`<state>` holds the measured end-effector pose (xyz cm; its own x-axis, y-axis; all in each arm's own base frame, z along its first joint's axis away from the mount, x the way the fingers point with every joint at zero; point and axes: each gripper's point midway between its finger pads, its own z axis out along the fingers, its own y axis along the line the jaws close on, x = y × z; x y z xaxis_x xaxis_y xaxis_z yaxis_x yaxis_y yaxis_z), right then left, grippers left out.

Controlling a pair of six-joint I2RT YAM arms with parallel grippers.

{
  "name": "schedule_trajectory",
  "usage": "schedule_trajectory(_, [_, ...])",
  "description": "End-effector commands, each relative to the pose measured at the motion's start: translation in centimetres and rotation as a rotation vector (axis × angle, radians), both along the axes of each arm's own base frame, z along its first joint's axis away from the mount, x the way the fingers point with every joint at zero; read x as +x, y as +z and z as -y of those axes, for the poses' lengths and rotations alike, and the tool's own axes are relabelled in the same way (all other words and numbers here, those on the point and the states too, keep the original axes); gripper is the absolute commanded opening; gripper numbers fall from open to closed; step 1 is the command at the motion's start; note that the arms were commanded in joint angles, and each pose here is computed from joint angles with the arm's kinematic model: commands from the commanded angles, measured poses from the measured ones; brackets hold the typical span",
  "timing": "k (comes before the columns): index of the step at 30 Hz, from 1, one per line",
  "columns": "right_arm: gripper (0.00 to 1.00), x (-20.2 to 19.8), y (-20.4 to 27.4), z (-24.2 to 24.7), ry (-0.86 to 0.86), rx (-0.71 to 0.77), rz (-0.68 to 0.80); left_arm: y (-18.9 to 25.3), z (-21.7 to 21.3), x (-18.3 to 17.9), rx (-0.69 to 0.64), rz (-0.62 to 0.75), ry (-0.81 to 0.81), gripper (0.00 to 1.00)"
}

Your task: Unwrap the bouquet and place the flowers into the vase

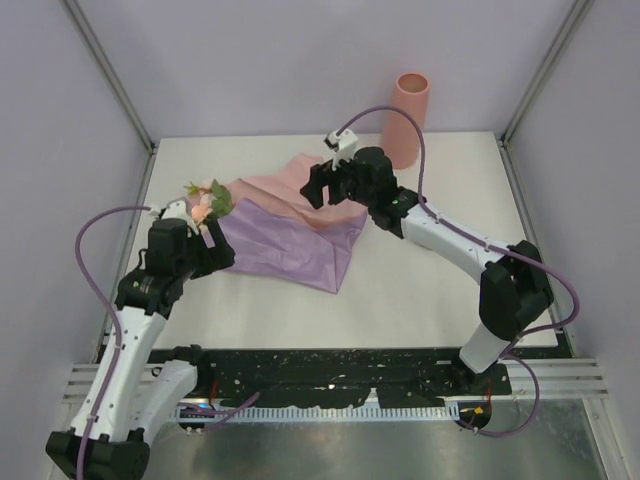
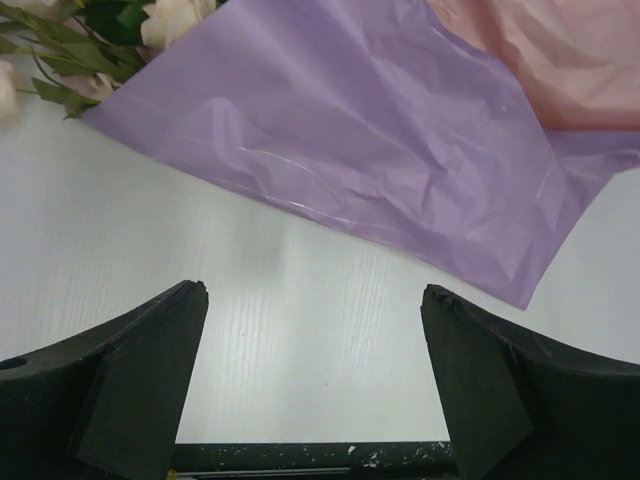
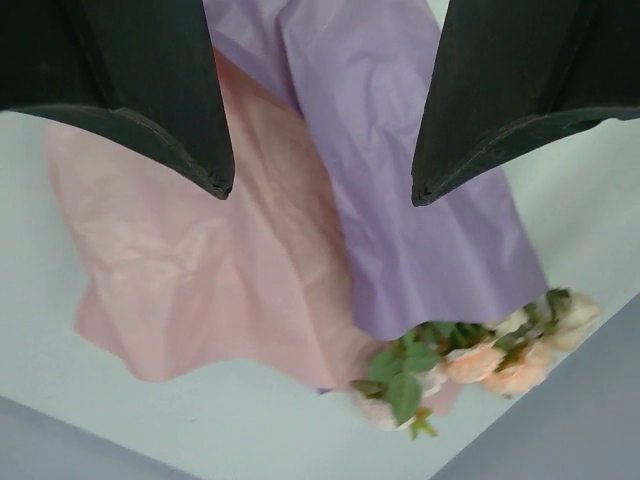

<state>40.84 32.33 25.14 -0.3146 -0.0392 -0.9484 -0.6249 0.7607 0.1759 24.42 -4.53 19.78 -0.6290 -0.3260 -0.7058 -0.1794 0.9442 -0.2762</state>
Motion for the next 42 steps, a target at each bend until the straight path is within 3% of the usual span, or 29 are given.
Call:
schedule_trajectory(1, [0.77, -4.5, -3.9, -5.2, 0.348, 0.033, -0.076, 1.5, 2.4, -0.1, -0.062, 0.208, -0.164, 0.93])
schedule_trajectory(5, [0.77, -4.1, -7.8, -6.3, 0.362, 0.01, -0.178, 2.1, 3.2, -0.9, -0.1, 0.282, -0.208, 0.93])
schedule_trajectory(12, [0.76, -3.3, -13.3, -7.2, 0.383, -0.052, -0.252, 2.1, 2.3, -0.8, -0.067, 0.285, -0.174, 0.96])
schedule_trajectory(19, [0.65, -3.4, -15.8, -7.5, 0.414, -0.125, -0.263, 1.8, 2.2, -0.8, -0.06, 0.249, -0.168, 0.97])
schedule_trajectory(21, [0.6, -3.6, -15.7, -7.9, 0.434, -0.127, -0.254, 2.0, 2.1, -0.9, -0.063, 0.262, -0.162, 0.97])
schedule_trajectory(23, [0.49, -3.8, -15.8, -8.1, 0.439, -0.135, -0.245, 2.0, 2.1, -0.9, -0.064, 0.27, -0.158, 0.97])
schedule_trajectory(27, [0.17, -4.1, -15.6, -8.6, 0.425, -0.145, -0.215, 1.9, 1.9, -0.8, -0.059, 0.27, -0.147, 0.97])
schedule_trajectory(29, [0.07, -4.3, -14.8, -8.6, 0.411, -0.14, -0.185, 1.7, 1.7, -0.8, -0.051, 0.254, -0.138, 0.96])
schedule_trajectory(36, [0.06, -6.4, -8.7, -9.2, 0.447, -0.072, -0.068, 1.8, -1.0, -0.6, 0.013, 0.238, 0.015, 0.96])
schedule_trajectory(42, [0.05, -11.4, -6.0, -10.7, 0.537, -0.047, -0.036, 1.4, -3.1, -0.8, 0.059, 0.163, 0.149, 0.96])
